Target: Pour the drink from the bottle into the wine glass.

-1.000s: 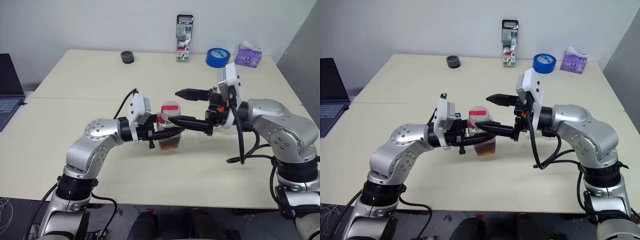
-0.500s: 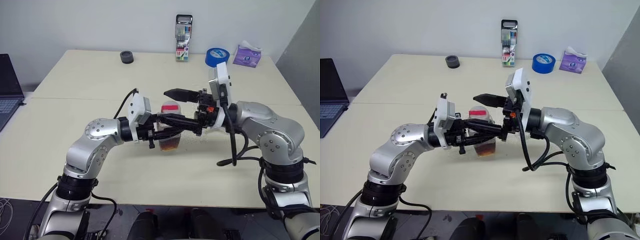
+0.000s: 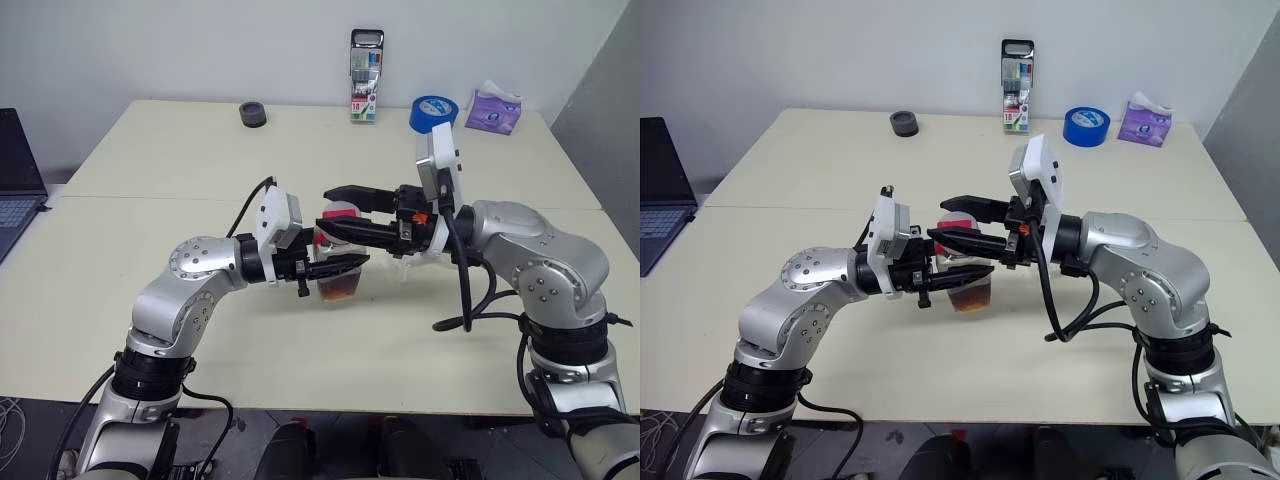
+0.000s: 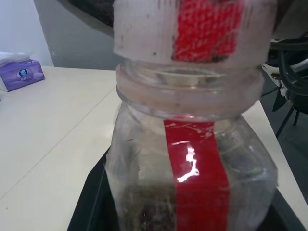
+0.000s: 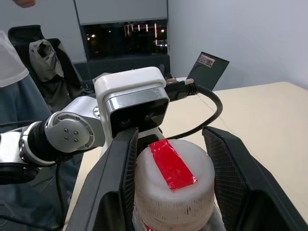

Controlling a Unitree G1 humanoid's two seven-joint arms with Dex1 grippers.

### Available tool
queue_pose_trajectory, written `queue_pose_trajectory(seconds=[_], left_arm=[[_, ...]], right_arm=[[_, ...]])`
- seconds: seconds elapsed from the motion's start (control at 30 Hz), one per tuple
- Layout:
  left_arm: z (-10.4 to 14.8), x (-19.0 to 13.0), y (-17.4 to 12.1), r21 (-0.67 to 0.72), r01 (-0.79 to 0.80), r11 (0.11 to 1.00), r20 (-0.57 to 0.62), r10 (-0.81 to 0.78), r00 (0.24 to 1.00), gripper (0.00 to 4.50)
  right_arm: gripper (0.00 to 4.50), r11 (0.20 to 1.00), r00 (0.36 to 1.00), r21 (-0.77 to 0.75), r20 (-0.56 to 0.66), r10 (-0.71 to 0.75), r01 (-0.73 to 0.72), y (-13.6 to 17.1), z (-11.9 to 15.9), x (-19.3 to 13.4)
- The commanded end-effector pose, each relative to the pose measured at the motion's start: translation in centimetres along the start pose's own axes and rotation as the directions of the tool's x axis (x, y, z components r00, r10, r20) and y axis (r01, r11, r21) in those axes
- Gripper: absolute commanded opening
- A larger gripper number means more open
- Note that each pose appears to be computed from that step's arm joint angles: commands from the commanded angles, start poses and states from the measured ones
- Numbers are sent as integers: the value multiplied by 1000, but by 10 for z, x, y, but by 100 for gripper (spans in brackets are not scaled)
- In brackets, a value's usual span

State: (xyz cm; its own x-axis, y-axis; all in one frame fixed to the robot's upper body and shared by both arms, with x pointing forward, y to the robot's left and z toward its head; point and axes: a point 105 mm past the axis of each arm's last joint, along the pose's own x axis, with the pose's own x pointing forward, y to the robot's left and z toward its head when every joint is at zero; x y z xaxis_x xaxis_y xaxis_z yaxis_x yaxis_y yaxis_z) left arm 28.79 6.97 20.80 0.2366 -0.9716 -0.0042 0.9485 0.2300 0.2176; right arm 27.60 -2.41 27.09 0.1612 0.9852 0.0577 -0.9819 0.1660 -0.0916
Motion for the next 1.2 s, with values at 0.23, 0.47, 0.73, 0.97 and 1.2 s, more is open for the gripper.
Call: queue_pose_trajectory(seconds=[0.23,0.47,0.73,0.97,1.2], left_arm=[[13,2,-6,57,24,998,35,-26,999,174],[12,1,-5,55,18,998,38,-20,999,174],[11,5,-6,48,27,998,47,-29,998,174],[11,9,-7,42,44,998,56,-47,997,174],[11,10,-7,43,48,998,56,-50,997,174]], right_arm=[[180,986,991,-97,46,-128,132,-22,30,-21],[180,855,889,-248,73,-453,456,-76,26,-59],[180,311,349,-348,52,-936,884,-139,-21,-187],[180,10,-15,-311,-79,-997,950,-136,-88,-268],[180,-49,-105,-208,-266,-958,977,-126,-157,-266]])
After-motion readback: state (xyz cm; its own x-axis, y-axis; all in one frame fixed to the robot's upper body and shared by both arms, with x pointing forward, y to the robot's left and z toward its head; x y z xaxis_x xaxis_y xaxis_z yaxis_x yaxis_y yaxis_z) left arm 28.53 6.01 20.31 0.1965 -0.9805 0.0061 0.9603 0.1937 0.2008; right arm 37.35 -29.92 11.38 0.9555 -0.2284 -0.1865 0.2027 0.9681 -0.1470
